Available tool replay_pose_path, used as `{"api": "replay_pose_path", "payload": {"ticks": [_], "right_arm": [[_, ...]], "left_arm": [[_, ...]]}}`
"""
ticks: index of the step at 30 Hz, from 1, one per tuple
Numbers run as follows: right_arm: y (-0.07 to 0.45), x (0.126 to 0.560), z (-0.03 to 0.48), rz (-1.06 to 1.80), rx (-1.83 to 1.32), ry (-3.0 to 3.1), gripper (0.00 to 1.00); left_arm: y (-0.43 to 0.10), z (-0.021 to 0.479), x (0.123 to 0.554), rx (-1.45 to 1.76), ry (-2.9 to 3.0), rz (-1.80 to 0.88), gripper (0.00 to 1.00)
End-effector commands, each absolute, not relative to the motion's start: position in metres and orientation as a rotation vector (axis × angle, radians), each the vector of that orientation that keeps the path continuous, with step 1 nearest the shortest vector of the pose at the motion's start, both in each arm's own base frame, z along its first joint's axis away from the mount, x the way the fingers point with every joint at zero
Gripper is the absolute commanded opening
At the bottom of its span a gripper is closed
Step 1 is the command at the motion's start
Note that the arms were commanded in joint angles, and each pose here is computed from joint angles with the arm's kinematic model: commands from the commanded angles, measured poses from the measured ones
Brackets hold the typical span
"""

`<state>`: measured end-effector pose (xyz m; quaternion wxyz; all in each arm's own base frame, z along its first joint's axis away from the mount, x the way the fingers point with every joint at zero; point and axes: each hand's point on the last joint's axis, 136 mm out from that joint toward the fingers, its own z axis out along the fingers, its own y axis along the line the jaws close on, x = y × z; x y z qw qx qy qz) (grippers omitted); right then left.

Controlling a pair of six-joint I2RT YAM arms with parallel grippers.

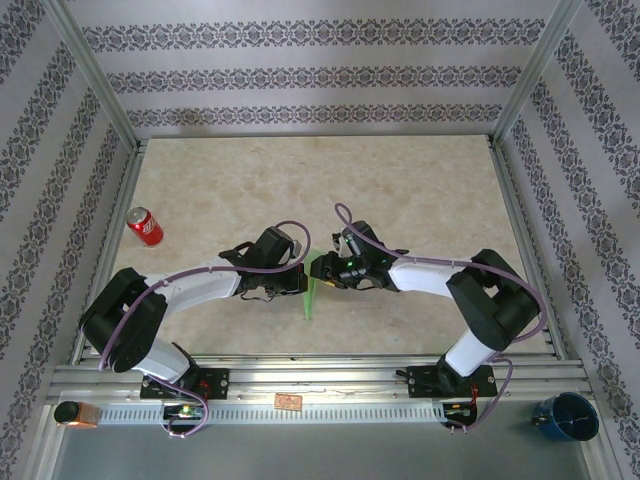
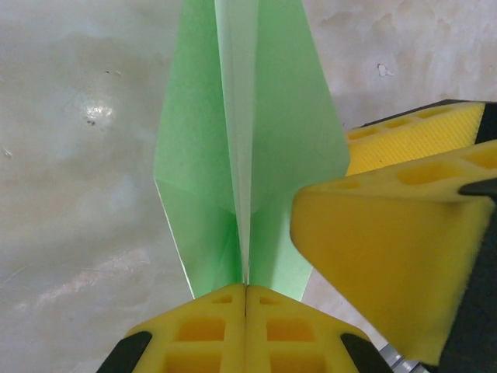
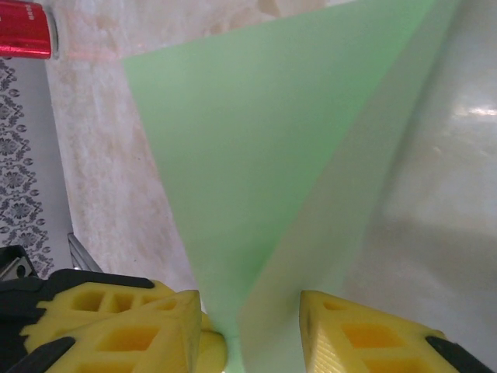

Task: Fold a paper plane with a square sheet of paper (pick it up from the middle)
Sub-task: Turn over a paper plane at the center of the table.

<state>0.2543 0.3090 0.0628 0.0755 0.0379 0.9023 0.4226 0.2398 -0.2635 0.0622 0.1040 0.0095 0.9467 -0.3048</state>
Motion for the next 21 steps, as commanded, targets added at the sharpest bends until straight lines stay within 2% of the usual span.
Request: {"api": "replay_pose_path", "payload": {"ticks": [1,13,21], "right_arm": [[0.318,0.254,0.065,1.291,0.082,2.713,0.39],[0.295,0.244,0.031,1.166,0.161,2.795,0.17],[0.292,0.238,0.021,1.170,0.166,2.807,0.10]], "left_arm": [[-0.266,0.064,0.238,0.075,2.803,-0.863,0.00],[-0.257,0.058,0.236,0.058,2.828,-0.788,0.00],[-0.257,0.052,0.235,0.058,2.845,-0.791,0.00]]}}
